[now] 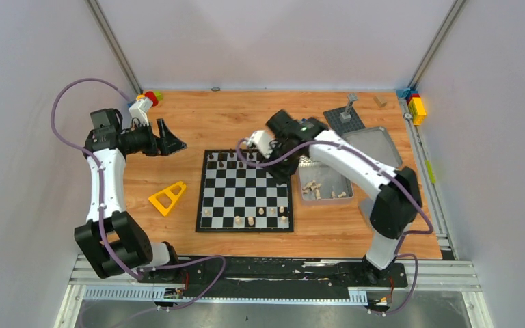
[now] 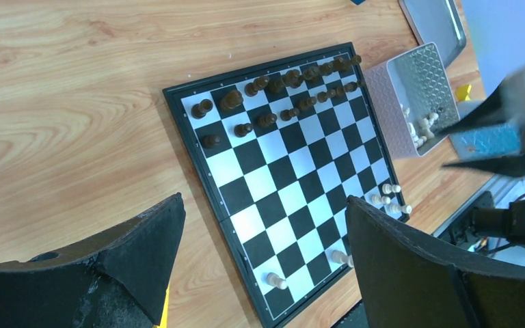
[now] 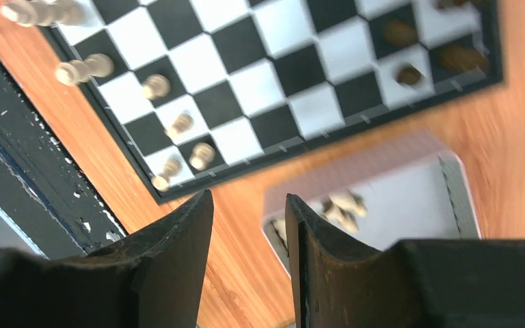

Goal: Set up the chess pieces on the board
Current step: Place the chess piece on the chessboard, then pick up the chess piece from the storage box.

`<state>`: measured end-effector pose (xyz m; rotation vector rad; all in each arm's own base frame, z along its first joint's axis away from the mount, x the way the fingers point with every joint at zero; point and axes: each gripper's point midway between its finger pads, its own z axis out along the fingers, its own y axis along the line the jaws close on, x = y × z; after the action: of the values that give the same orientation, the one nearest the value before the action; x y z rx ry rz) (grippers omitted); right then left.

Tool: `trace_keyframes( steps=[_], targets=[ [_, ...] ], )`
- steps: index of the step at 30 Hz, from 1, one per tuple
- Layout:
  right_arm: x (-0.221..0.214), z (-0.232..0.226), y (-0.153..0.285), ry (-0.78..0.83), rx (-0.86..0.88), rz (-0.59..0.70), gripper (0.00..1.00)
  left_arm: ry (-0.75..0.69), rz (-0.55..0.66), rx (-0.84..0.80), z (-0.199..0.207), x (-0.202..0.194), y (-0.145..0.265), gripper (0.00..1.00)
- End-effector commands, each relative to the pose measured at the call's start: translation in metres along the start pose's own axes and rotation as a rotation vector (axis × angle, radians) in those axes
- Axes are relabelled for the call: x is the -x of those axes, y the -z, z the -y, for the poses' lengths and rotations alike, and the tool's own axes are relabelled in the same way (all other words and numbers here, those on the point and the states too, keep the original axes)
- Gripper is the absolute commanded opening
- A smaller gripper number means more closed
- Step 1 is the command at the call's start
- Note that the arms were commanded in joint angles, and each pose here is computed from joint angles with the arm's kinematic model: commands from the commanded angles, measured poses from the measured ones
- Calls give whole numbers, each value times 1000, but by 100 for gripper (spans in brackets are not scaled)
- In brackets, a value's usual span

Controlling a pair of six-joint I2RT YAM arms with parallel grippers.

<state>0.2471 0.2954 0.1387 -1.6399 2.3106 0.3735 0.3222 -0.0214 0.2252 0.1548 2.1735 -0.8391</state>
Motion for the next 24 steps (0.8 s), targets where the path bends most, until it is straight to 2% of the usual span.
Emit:
trace_keyframes(
  steps=[1,6,13,19,24],
  targets=[
    [-11,30,43,-166,-14,155,45,-153,60,-8,17,9,14,94],
    [-66,72,43,-334,-48,152,47,-242,80,-1,29,9,22,94],
    [-132,111,17,-449,-79,102,49,-371,42,4,47,4,18,96],
    [-148,124,-6,-490,-40,78,49,-405,39,15,47,5,11,96],
    [-142,130,-23,-503,-7,99,49,-375,8,20,36,-1,4,96]
  ],
)
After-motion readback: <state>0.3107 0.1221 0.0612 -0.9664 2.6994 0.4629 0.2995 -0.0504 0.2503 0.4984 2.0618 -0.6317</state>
